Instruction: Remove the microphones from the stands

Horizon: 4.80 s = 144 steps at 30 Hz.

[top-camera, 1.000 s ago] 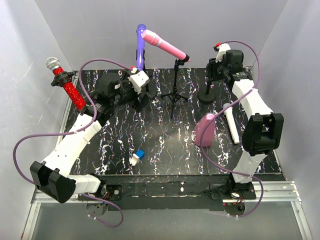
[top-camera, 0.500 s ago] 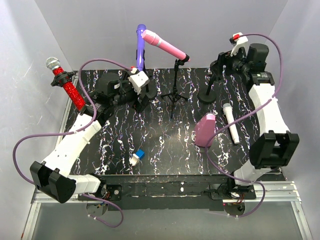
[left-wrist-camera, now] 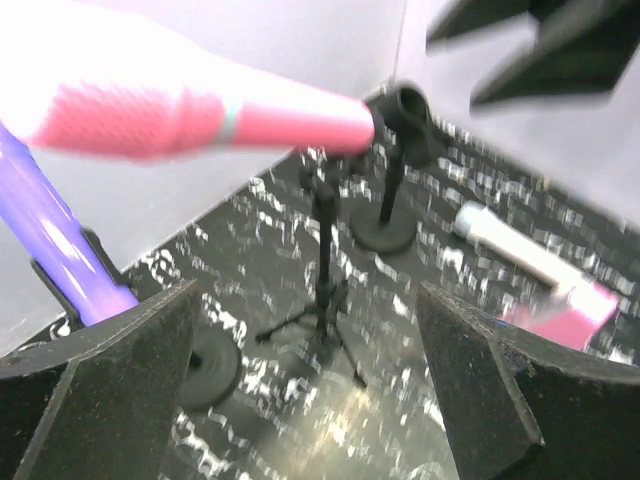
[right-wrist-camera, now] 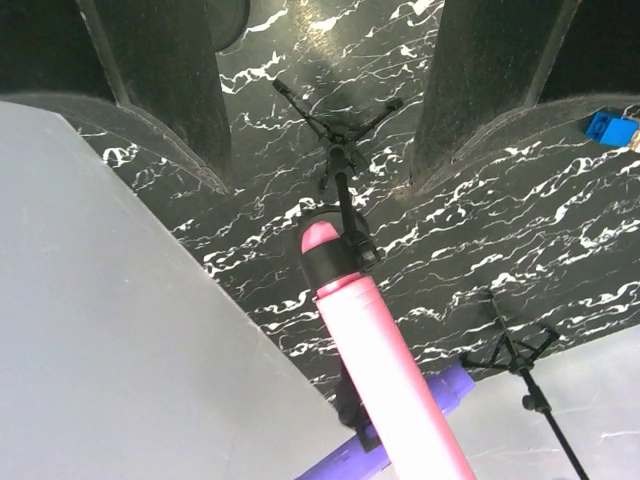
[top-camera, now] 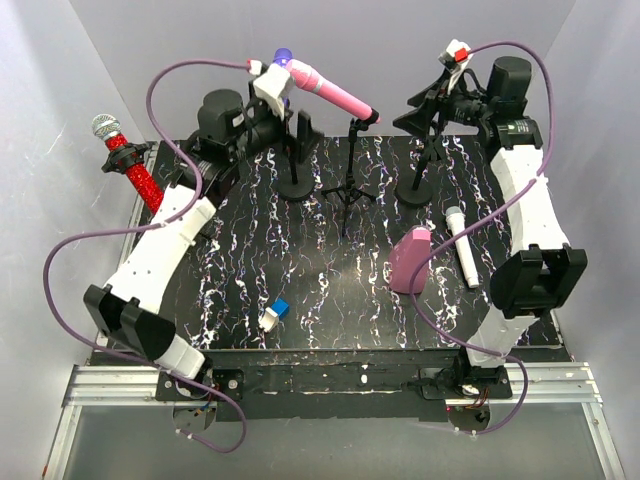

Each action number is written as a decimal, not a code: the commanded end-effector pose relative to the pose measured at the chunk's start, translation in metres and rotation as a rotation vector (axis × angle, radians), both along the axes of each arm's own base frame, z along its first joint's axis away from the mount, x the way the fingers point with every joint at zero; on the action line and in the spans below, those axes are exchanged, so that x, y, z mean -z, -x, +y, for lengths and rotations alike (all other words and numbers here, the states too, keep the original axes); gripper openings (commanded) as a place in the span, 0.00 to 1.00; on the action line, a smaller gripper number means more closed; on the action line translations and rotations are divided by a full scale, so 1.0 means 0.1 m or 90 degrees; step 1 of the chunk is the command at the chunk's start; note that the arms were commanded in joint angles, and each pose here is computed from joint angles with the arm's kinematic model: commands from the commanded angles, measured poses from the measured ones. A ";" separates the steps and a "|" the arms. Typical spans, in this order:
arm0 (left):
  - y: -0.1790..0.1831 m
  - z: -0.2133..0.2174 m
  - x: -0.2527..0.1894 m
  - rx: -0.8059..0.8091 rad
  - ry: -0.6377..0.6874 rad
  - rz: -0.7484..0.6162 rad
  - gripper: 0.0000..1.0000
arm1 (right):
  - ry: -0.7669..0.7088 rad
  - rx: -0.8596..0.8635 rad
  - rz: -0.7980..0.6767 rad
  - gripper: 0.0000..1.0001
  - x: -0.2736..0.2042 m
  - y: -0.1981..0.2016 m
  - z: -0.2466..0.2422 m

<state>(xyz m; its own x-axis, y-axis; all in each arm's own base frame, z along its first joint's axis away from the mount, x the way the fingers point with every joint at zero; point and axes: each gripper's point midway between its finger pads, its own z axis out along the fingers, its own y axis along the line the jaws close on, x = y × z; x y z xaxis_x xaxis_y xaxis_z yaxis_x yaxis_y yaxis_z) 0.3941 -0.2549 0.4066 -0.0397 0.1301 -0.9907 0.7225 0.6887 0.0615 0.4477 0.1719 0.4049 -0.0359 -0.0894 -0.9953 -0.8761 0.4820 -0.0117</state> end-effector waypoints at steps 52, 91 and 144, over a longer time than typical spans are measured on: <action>-1.25 0.62 -1.83 -0.196 0.425 -0.112 0.00 | 0.131 0.009 -0.021 0.01 0.60 -0.07 0.78; 0.04 0.06 -0.80 0.123 0.176 0.022 0.00 | -0.079 -0.179 0.028 0.76 -0.44 1.05 1.76; 0.17 0.17 -0.58 0.080 0.095 -0.018 0.75 | 0.355 0.569 0.272 0.01 1.82 0.38 -2.33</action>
